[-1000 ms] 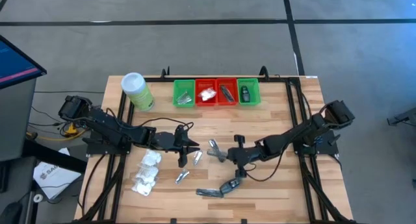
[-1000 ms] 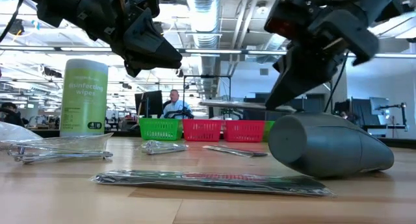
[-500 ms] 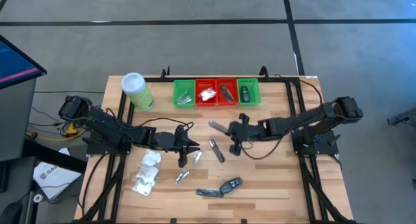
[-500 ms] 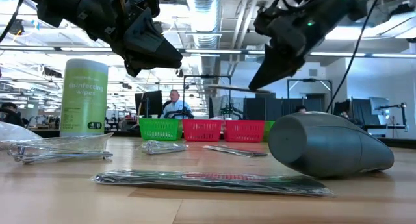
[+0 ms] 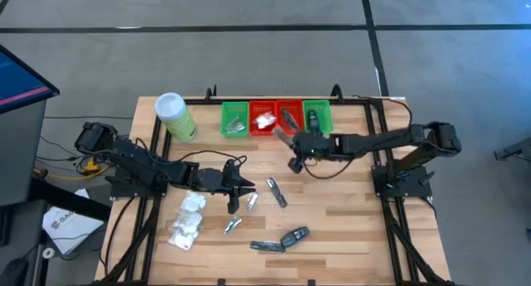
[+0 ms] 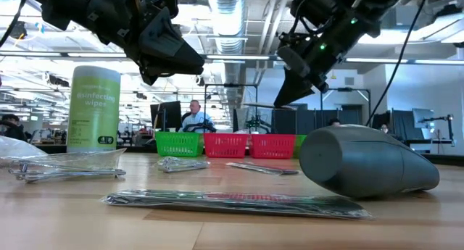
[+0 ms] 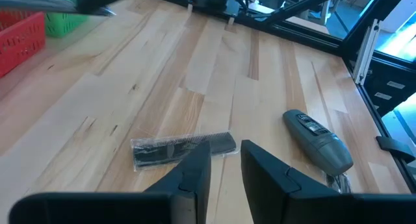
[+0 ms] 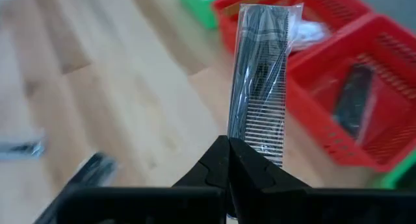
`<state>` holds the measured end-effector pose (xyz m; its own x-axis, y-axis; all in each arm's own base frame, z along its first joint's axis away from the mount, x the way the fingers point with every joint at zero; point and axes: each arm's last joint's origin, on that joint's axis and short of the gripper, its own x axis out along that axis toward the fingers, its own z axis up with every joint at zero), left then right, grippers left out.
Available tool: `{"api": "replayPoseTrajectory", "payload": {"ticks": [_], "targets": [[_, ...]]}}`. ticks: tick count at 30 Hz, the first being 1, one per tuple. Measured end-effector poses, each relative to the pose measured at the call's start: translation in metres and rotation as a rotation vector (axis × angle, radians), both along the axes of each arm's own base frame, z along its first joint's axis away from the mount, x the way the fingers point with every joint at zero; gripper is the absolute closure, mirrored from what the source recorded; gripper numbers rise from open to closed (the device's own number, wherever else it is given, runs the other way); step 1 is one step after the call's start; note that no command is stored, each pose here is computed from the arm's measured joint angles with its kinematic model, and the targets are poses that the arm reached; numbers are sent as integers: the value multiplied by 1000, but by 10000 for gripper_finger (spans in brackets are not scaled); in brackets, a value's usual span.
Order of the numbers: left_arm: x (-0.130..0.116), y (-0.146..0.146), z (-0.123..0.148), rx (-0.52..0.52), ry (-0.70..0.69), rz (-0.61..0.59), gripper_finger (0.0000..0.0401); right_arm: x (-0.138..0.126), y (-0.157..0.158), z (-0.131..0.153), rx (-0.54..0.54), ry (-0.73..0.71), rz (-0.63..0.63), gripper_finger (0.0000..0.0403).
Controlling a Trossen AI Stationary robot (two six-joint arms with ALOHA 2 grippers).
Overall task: Pick & Place Travel size toiletries
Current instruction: Put the black comb into the right red bin
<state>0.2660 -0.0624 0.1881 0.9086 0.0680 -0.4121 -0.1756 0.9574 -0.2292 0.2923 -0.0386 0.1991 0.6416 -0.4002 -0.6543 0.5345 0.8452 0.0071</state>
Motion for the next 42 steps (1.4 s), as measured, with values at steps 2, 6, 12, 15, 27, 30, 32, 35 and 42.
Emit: {"api": "replayPoseTrajectory", "payload": {"ticks": [2,6,12,15,27,30,32,35,42], "targets": [[0,0,0,0,-1,0,325,-1,-9,1,-1,-11,-30,403],[0,0,0,-1,-5,0,325,-2,-27,3,-1,-44,-89,403],[0,0,1,-1,-7,0,325,-7,-48,4,15,-60,-155,403],[0,0,1,11,-7,-6,325,-9,-58,5,12,-74,-186,403],[1,0,1,17,-13,-9,325,-14,-82,9,14,-137,-246,403],[1,0,1,17,-13,-9,325,-16,-87,10,26,-150,-244,403],[1,0,1,17,-13,-9,325,-14,-90,8,25,-163,-246,403],[1,0,1,17,-15,-9,325,-11,-94,1,36,-161,-242,403],[1,0,2,15,-19,-9,325,9,-107,-17,49,-114,-227,403]]}}
